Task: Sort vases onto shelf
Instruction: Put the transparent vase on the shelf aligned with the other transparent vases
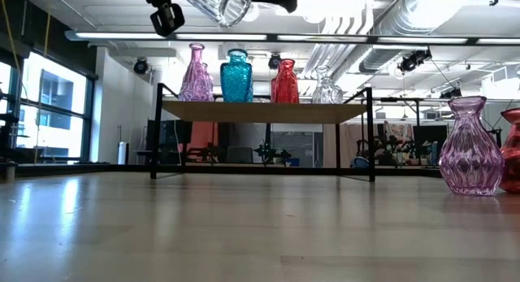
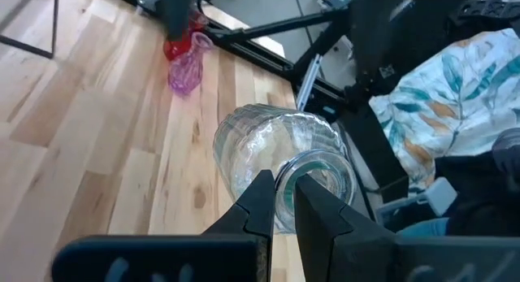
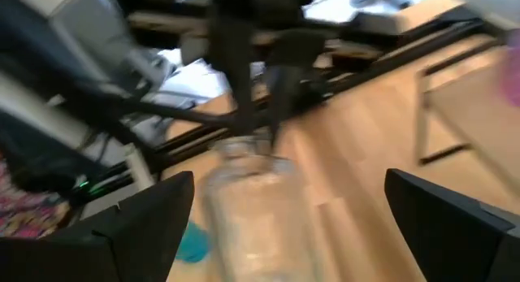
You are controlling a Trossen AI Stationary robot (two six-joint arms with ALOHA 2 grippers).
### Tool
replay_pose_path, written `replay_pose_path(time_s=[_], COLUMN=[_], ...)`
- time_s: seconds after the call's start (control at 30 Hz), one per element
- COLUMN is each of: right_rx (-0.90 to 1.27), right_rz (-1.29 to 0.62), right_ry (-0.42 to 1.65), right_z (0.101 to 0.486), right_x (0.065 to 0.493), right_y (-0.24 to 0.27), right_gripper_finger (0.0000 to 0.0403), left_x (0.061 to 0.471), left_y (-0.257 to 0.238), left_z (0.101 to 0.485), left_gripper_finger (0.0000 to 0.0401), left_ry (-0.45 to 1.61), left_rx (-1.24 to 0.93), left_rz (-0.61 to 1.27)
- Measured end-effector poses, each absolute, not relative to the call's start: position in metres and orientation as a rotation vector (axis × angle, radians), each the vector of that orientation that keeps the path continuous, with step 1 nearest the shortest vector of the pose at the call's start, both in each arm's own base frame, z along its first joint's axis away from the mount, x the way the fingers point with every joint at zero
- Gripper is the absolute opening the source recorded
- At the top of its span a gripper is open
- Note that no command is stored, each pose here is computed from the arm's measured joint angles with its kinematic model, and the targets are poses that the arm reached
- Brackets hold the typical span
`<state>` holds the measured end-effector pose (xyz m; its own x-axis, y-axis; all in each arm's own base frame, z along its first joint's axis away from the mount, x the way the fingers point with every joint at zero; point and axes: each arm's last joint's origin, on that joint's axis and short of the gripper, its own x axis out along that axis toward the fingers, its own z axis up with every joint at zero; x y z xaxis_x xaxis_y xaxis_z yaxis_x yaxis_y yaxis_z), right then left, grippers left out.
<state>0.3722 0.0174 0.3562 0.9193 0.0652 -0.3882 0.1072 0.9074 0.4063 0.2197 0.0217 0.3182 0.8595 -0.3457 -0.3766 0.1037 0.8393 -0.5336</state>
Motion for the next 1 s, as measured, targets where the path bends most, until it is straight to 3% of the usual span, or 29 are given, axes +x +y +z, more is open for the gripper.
replay_pose_path(time_s=[0.73, 1.0], right_rx=[0.422, 0.447], right_rz=[0.086, 0.066], right_ry=[0.589, 0.548], right_z=[0.313, 0.311], right_x=[0.415, 0.42], right_y=[0.055, 0.055], right_gripper_finger=[0.0387, 0.0387], left_x=[0.219, 0.219], left_y=[0.01, 0.01], left_z=[0.315, 0.315], left_gripper_finger=[0.0017, 0.0017], left_ry=[0.532, 0.532], left_rx=[-0.497, -0.496], left_rz=[-0.292, -0.291])
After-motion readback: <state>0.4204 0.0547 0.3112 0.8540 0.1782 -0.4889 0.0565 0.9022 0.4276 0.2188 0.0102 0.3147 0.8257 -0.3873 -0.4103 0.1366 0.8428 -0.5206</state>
